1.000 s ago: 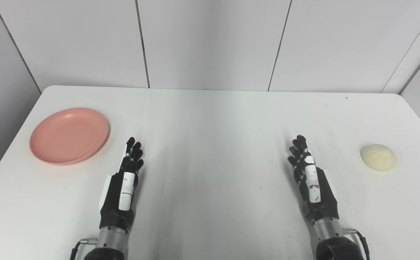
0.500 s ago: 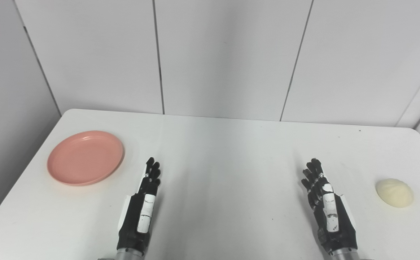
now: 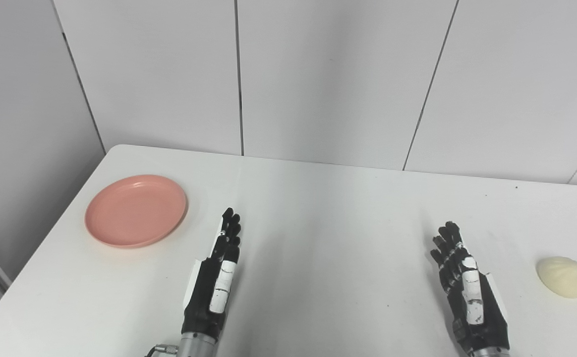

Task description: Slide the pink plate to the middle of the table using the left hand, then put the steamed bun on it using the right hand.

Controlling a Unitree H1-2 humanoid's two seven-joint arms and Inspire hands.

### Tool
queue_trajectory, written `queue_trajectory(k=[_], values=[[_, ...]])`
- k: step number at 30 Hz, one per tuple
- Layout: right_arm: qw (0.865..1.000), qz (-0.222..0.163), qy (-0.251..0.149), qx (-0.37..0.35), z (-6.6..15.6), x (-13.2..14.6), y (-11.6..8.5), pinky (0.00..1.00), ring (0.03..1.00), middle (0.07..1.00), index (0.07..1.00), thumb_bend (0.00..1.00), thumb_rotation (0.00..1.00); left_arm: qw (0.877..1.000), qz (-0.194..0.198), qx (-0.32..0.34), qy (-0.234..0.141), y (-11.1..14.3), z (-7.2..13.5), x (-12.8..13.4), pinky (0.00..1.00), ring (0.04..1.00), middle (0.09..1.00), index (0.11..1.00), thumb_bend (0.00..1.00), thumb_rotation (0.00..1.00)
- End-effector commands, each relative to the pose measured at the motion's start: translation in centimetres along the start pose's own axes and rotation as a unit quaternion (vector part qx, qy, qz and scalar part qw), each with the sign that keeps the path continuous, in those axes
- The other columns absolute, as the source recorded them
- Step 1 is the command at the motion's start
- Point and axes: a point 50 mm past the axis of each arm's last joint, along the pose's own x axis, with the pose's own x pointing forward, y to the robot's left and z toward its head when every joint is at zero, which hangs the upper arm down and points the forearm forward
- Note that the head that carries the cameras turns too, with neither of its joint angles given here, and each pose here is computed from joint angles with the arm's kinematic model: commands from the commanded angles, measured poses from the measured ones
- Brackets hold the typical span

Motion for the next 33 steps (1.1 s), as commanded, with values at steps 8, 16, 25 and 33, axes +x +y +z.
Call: queue_trajectory(k=[8, 16, 25, 33], values=[[1.000, -0.007, 0.013, 0.003, -0.2, -1.1, 0.3, 1.00, 1.000, 1.000, 1.000, 0.78, 1.00, 0.995, 0.026, 0.003, -0.101, 1.4, 3.0, 3.1, 1.00, 0.984, 0.982, 1.000, 0.86, 0.97], [1.000, -0.017, 0.014, 0.001, -0.1, -1.1, 0.3, 1.00, 1.000, 1.000, 1.000, 0.77, 1.00, 0.986, 0.055, 0.005, -0.159, 4.8, 7.1, 7.1, 0.85, 0.864, 0.857, 0.851, 0.99, 0.98], [1.000, -0.016, 0.016, 0.003, 0.0, -1.0, 0.6, 1.00, 1.000, 1.000, 1.000, 0.76, 1.00, 0.974, 0.075, 0.018, -0.214, 11.7, 11.1, 12.2, 0.74, 0.800, 0.805, 0.749, 0.99, 0.92], [1.000, -0.018, 0.016, 0.001, 0.1, -1.1, 0.6, 1.00, 1.000, 1.000, 1.000, 0.76, 1.00, 0.972, 0.086, 0.049, -0.214, 18.8, 13.7, 14.3, 0.71, 0.802, 0.795, 0.751, 1.00, 0.90]])
